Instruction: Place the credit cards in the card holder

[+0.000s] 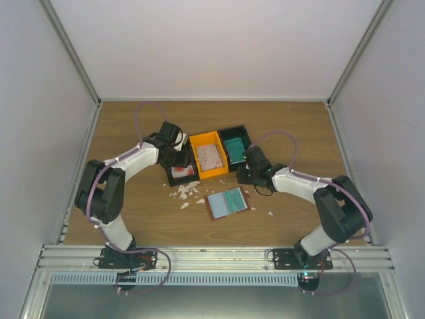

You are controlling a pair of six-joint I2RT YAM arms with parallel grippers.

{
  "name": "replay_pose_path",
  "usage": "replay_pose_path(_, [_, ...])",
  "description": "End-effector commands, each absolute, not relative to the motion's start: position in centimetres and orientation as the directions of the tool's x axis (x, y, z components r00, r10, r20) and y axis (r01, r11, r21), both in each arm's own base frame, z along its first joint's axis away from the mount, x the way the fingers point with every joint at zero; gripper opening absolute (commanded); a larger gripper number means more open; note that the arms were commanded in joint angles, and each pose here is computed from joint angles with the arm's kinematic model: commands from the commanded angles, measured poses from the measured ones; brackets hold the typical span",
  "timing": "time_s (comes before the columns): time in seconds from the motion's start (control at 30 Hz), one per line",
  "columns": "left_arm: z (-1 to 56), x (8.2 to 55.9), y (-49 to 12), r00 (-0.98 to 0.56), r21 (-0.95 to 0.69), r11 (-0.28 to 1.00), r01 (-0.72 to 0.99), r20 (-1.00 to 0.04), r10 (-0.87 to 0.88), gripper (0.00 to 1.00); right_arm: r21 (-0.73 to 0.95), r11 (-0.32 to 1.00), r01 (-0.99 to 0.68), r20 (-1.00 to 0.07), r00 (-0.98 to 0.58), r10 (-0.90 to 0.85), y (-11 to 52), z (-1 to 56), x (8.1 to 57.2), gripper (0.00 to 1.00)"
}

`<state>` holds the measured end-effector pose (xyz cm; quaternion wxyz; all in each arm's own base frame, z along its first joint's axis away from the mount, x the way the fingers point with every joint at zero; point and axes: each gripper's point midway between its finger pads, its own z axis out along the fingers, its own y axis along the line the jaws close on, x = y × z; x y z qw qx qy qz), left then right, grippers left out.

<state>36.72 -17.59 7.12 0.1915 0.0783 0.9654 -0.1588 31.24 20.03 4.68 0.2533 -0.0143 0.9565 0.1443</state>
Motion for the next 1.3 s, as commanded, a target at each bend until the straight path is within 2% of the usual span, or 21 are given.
replay_pose_path(0.0, [6.9, 37.7, -16.5, -0.900, -0.174, 0.957, 0.231, -0.411, 0.143, 0.50, 0.263, 0.958, -0.117, -0.549, -0.834, 0.049, 19.3, 6.0, 33.4, 0.39])
replay_pose_path(0.4, [5.0, 38.7, -16.6, -0.907, -0.123, 0.951, 0.284, -0.357, 0.224, 0.52, 0.345, 0.922, -0.179, -0.531, -0.847, 0.034, 20.7, 6.1, 32.4, 0.40])
replay_pose_path(0.57, [3.9, 37.6, -16.6, -0.910, -0.124, 0.935, 0.331, -0.305, 0.282, 0.46, 0.402, 0.884, -0.239, -0.520, -0.854, 0.005, 22.2, 6.3, 30.9, 0.39])
replay_pose_path(0.67, [3.6, 37.1, -16.6, -0.912, -0.124, 0.930, 0.347, -0.278, 0.303, 0.45, 0.409, 0.873, -0.265, -0.516, -0.857, -0.019, 23.2, 5.9, 30.5, 0.40])
replay_pose_path(0.83, [3.3, 36.8, -15.4, -0.906, -0.041, 0.927, 0.372, -0.234, 0.353, 0.55, 0.386, 0.879, -0.282, -0.521, -0.852, -0.045, 24.0, 5.1, 31.4, 0.41])
replay_pose_path(0.93, [3.3, 37.1, -14.4, -0.898, 0.022, 0.923, 0.384, -0.221, 0.379, 0.57, 0.370, 0.886, -0.279, -0.527, -0.848, -0.047, 24.0, 4.9, 32.1, 0.41])
replay_pose_path(1.13, [3.3, 37.5, -14.4, -0.886, 0.042, 0.912, 0.408, -0.222, 0.407, 0.65, 0.358, 0.892, -0.277, -0.531, -0.846, -0.049, 23.9, 4.7, 32.2, 0.43])
replay_pose_path(1.27, [2.3, 37.5, -14.8, -0.884, 0.020, 0.899, 0.438, -0.172, 0.435, 0.64, 0.352, 0.893, -0.281, -0.528, -0.847, -0.058, 23.9, 4.4, 31.9, 0.43])
